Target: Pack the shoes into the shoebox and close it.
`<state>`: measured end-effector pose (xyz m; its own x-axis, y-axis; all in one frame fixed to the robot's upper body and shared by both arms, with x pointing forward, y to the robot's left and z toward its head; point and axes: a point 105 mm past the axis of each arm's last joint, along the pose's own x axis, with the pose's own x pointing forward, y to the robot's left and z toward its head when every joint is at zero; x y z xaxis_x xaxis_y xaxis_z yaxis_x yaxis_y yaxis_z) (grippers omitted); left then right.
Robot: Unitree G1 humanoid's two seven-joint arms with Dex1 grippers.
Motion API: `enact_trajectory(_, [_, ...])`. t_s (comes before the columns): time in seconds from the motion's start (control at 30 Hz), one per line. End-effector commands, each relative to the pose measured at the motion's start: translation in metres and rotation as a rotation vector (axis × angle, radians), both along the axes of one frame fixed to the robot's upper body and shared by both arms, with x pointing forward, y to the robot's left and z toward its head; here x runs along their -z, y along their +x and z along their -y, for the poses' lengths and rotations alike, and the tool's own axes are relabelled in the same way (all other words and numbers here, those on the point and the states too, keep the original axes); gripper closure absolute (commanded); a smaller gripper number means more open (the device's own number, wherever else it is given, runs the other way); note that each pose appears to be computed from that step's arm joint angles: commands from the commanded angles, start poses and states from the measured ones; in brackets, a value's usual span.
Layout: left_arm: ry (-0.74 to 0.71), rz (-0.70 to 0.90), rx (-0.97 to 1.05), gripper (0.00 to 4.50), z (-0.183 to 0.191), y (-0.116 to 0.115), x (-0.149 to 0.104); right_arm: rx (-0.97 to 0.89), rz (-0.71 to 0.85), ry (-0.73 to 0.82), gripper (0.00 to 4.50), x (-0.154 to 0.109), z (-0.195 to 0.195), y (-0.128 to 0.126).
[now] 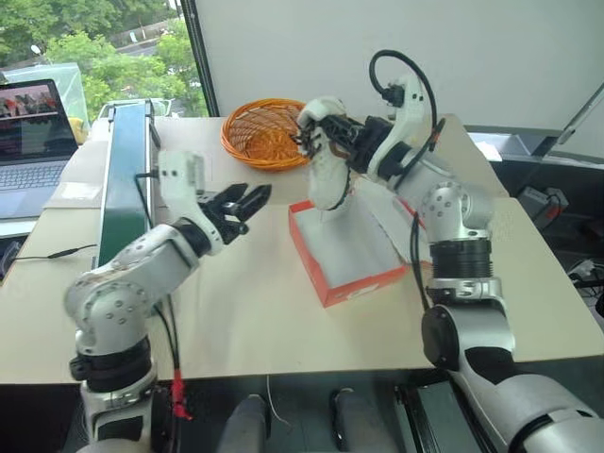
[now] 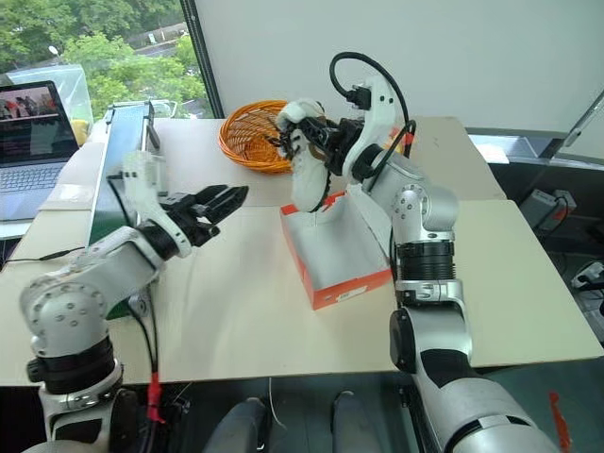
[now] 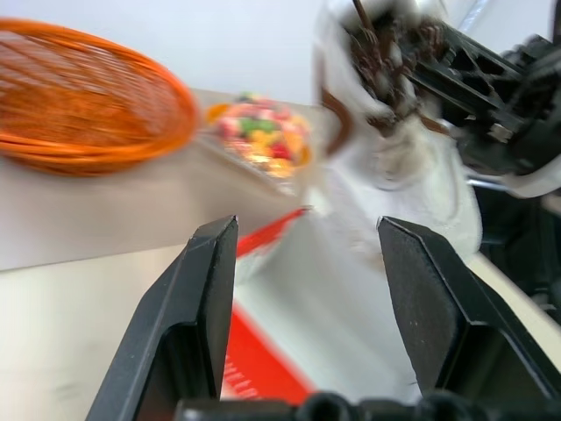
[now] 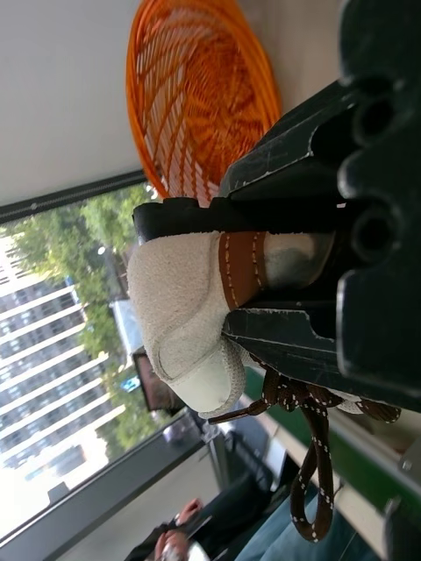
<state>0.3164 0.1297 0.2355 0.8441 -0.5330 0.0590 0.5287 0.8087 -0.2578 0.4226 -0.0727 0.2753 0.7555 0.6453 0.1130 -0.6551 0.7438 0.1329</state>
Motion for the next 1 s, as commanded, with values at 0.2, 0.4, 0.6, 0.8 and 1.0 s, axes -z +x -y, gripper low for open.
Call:
enact_trajectory(0.2, [0.027,0.071,0.046,1.78,0.021,-0.011,-0.007,0.037,-0.025,-0.407,3.52,0.039,0.031,0.015])
enact_trajectory(0.4, [0.024,0.074,0.037,1.78,0.023,-0.011,-0.006,0.046,-0.109,-0.44,3.52,0.086,0.035,0.015])
enact_trajectory(0.6, [0.028,0.085,0.037,1.78,0.022,-0.01,-0.01,0.047,-0.153,-0.48,3.52,0.123,0.034,0.012])
enact_trajectory(0.8, [0.033,0.091,0.043,1.78,0.024,-0.01,-0.012,0.06,-0.102,-0.558,3.52,0.129,0.03,0.015])
enact_trajectory(1.0, [0.041,0.092,0.038,1.78,0.021,-0.011,-0.013,0.074,0.005,-0.684,3.52,0.122,0.028,0.017])
